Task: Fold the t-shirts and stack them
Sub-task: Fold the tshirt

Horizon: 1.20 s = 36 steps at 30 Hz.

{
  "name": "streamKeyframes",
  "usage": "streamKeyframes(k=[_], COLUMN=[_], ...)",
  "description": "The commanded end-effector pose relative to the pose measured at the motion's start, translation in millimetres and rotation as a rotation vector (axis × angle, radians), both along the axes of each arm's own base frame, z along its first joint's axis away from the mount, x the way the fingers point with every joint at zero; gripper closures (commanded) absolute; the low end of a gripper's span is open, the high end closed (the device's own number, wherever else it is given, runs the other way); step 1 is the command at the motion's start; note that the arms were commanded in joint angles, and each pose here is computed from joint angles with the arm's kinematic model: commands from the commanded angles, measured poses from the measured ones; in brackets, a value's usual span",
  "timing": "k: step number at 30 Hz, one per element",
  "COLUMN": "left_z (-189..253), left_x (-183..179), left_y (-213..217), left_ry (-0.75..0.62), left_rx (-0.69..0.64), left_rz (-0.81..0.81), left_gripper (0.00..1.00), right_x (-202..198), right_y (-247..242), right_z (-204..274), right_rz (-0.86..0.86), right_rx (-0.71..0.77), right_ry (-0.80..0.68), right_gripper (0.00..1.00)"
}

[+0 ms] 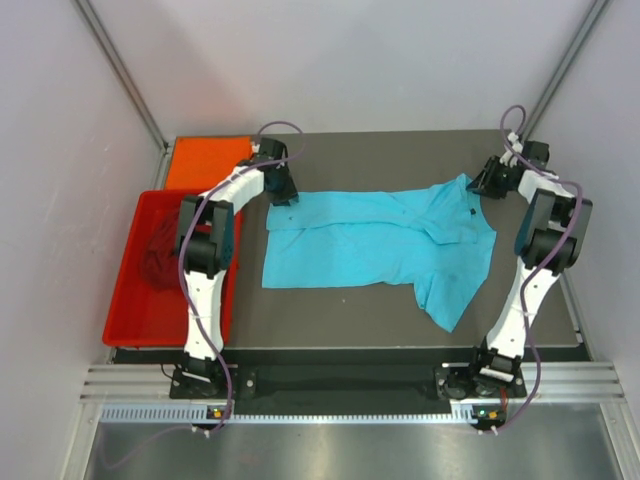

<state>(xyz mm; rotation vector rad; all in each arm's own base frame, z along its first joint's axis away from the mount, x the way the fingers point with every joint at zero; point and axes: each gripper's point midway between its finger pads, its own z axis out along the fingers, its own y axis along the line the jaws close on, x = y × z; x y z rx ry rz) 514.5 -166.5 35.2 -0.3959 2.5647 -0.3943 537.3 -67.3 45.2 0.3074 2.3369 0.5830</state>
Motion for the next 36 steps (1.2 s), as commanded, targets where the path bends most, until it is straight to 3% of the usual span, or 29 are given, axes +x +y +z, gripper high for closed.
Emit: streamKeyframes(k=[1, 15, 18, 19, 22, 27, 31, 33, 34, 36], left_z=[-13.8, -27.4, -30.4, -31.1, -32.0, -27.0, 5.1, 20.7, 38.9, 54.4], left_x=[1.6, -4.1, -4.1, -4.9, -3.5, 3.3, 15.4, 17.8, 18.2, 14.6], left_y=[5.4, 10.5, 16.9, 19.0, 25.5, 26.4, 17.0, 9.6, 4.6, -5.7], left_ry=[0.018, 0.057, 0.059, 0.065, 0.067, 0.063, 0.0, -0.032, -0.064, -0.096], left_rx=[0.033, 0.053, 0.087, 0.093, 0.127, 0.131, 0.081, 0.036, 0.01, -0.035], left_rz=[0.012, 0.043, 0.068, 0.074, 0.096, 0.11, 0.106, 0.091, 0.081, 0.05], left_gripper=[0.63, 0.63, 0.63, 0.63, 0.63, 0.62, 0.61, 0.6, 0.59, 0.57], right_x=[5.1, 6.8, 7.1, 7.9, 10.2, 7.8, 3.5, -2.3, -4.5, -13.4], right_y=[2.7, 12.1, 10.0, 3.8, -11.9, -39.1, -43.2, -40.8, -38.7, -33.8], right_z=[3.6, 0.3, -2.4, -4.7, -4.9, 1.0, 28.5, 48.7, 56.5, 75.0], right_rz=[0.079, 0.1, 0.084, 0.052, -0.019, -0.162, -0.259, -0.285, -0.304, -0.323], right_rx=[0.02, 0.09, 0.086, 0.059, -0.007, -0.101, -0.094, -0.079, -0.059, -0.053], right_ry=[-0.042, -0.037, -0.024, -0.01, 0.005, 0.034, 0.01, -0.013, -0.015, -0.021], right_gripper=[0.68, 0.69, 0.83, 0.93, 1.0, 1.0, 0.98, 0.88, 0.76, 0.7])
